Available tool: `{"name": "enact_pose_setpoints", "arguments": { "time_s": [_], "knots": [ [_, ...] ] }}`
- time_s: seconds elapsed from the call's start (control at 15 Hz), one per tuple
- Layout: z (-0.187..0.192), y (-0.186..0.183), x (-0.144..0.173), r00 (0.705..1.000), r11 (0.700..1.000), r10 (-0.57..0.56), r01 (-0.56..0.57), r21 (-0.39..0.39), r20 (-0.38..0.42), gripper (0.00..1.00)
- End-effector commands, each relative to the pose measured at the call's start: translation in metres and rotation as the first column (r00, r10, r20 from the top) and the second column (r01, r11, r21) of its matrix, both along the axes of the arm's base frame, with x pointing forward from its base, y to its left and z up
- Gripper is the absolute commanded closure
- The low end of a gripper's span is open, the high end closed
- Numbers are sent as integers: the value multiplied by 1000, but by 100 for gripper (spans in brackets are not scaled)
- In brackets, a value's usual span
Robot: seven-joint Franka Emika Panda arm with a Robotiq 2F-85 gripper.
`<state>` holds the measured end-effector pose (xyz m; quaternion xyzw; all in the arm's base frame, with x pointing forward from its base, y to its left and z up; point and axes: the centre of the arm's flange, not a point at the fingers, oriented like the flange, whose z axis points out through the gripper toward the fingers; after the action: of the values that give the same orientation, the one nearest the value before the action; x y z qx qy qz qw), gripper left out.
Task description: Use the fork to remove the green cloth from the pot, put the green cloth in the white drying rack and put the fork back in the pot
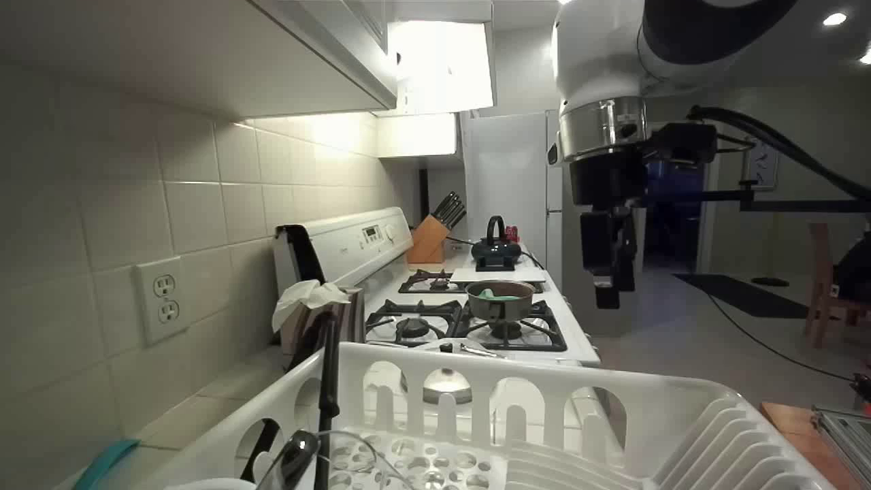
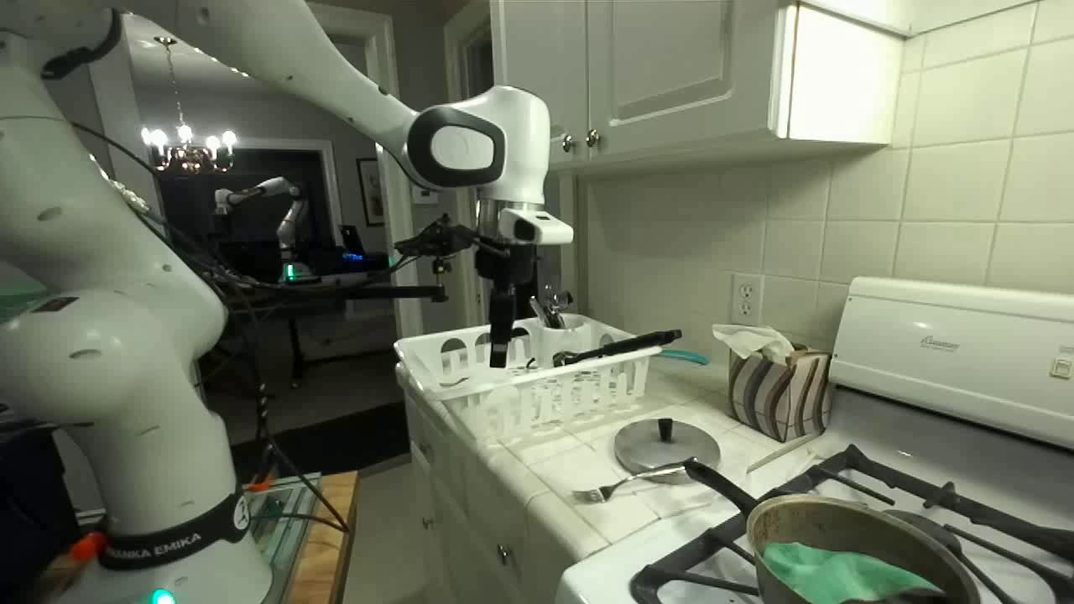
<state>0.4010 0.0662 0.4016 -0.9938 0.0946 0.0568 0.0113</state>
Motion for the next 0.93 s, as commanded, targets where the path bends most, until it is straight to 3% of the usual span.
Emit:
{"name": "enact_pose_setpoints", "arguments": {
  "time_s": [0.0, 0.33, 0.6, 0.87],
  "knots": [
    [0, 0, 0, 1000, 1000, 0, 0, 0, 0, 0],
    [-1, -5, 2, 999, 999, -35, 36, -30, 35, 0],
    [-10, -49, 28, 988, 991, -114, 121, -61, 107, 0],
    [-31, -93, 60, 976, 985, -172, 174, -6, 133, 0]
  ]
}}
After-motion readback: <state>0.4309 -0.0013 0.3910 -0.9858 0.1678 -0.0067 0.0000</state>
